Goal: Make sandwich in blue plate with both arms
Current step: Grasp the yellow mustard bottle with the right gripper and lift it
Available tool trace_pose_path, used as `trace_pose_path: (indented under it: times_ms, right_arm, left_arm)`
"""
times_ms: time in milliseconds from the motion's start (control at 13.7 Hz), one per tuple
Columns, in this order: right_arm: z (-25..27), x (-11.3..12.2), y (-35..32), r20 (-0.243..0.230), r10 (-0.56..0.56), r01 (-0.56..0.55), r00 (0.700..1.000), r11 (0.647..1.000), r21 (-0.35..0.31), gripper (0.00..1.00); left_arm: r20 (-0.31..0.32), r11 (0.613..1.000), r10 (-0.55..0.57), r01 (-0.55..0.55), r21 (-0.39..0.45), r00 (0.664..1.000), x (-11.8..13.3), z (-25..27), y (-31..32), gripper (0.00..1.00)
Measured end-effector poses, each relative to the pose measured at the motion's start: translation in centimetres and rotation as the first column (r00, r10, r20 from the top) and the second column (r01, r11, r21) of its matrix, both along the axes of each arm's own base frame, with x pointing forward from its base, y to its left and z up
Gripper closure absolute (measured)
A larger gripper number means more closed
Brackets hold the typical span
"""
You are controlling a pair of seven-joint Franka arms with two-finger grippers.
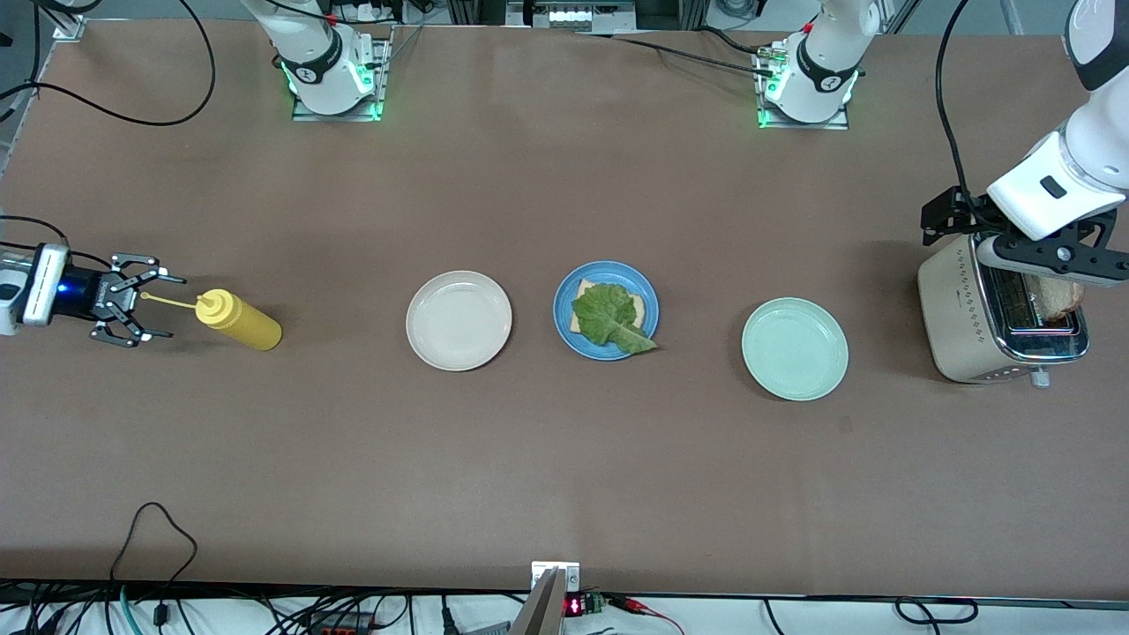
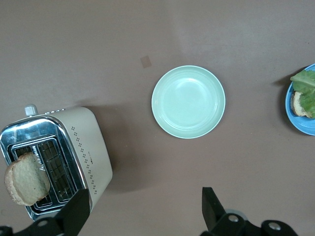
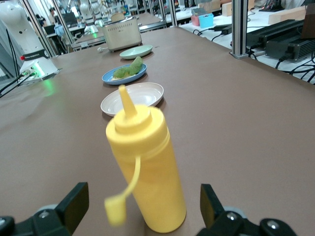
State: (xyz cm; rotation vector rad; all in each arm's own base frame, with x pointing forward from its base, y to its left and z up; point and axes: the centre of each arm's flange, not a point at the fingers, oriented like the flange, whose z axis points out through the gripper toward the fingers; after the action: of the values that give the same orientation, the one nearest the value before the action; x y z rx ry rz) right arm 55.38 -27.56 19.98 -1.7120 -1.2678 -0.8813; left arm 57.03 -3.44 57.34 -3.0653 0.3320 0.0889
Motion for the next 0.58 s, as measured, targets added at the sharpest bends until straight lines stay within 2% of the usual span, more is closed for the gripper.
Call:
trace_pose_path:
  times_ms: [438,583]
  right_arm:
    - [-5.0,-0.4,1.4,0.037,-0.004,0.0,0.999,0.996,0.093,0.0]
    - [-6.2,0.3,3.1,0.068,-0.005,-0.005,0.998,0.991,0.136,0.0]
  left_arm:
    - [0.003,1.0,0.002,-0.002,0.0,1.0,0.0,0.0,-0.4,0.0]
    - [0.005,1.0,0.009,-0.009,0.001,1.0,-0.1,0.1,-0.7,0.0]
